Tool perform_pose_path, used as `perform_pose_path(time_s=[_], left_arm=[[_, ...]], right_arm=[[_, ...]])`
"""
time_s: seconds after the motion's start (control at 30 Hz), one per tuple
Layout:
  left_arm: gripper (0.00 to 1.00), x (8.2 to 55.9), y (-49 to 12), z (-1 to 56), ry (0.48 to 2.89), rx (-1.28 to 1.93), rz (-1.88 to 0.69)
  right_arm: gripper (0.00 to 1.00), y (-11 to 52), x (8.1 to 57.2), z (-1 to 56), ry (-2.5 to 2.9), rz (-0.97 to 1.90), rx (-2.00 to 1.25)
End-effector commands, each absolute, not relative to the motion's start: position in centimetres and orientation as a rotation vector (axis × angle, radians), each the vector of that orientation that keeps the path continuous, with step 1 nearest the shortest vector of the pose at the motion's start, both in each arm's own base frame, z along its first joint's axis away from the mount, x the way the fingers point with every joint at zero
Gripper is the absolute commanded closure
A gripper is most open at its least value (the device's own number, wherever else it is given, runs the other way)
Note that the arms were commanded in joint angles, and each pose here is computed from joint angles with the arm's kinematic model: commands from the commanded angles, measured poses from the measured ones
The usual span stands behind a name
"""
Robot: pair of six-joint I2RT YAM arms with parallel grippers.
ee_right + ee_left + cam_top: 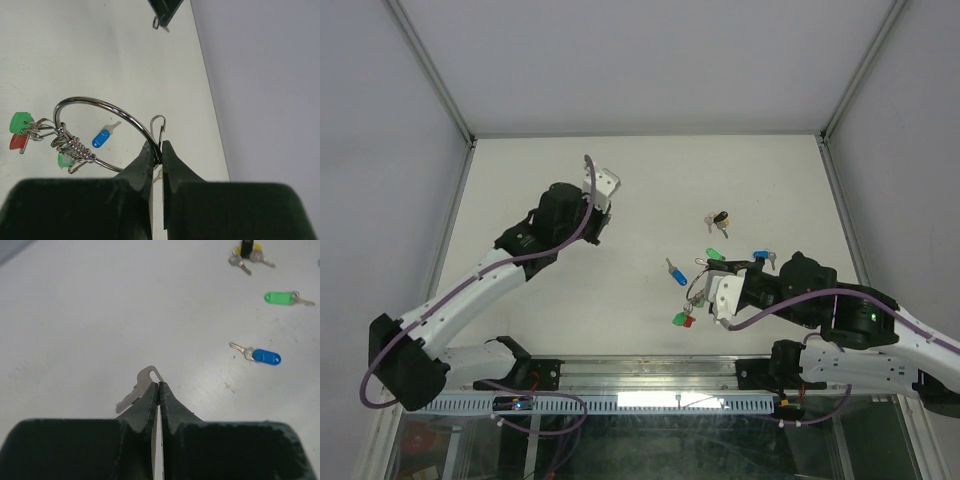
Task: Put the keys on the keyring
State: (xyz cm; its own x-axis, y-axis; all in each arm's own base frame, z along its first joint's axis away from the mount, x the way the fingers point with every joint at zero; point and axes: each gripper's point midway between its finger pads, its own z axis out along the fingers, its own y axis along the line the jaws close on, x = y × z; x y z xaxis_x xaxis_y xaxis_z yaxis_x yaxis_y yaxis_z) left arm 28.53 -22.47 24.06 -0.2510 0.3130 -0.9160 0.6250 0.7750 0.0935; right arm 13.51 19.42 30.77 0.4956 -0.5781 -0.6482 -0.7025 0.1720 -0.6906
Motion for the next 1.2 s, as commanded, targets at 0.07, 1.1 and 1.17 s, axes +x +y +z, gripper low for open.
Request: perform_pose_path(time_s=[0.07, 1.1, 1.17], left_arm=[[1.00, 21.9, -29.6, 20.8, 1.881, 1.102, -0.373], [1.00, 21.4, -27.4, 29.4, 1.466, 1.028, -0.796], [1.00, 20.7, -27.8, 30.5, 1.420, 1.024, -0.852]], right_arm=[[1.00, 20.4, 13.5, 32.4, 1.137, 0.168, -1.432], [1.00, 22.8, 11.3, 30.1, 1.115, 0.329, -1.542], [1.00, 23.2, 10.9, 30.0, 1.099, 0.352, -1.558]])
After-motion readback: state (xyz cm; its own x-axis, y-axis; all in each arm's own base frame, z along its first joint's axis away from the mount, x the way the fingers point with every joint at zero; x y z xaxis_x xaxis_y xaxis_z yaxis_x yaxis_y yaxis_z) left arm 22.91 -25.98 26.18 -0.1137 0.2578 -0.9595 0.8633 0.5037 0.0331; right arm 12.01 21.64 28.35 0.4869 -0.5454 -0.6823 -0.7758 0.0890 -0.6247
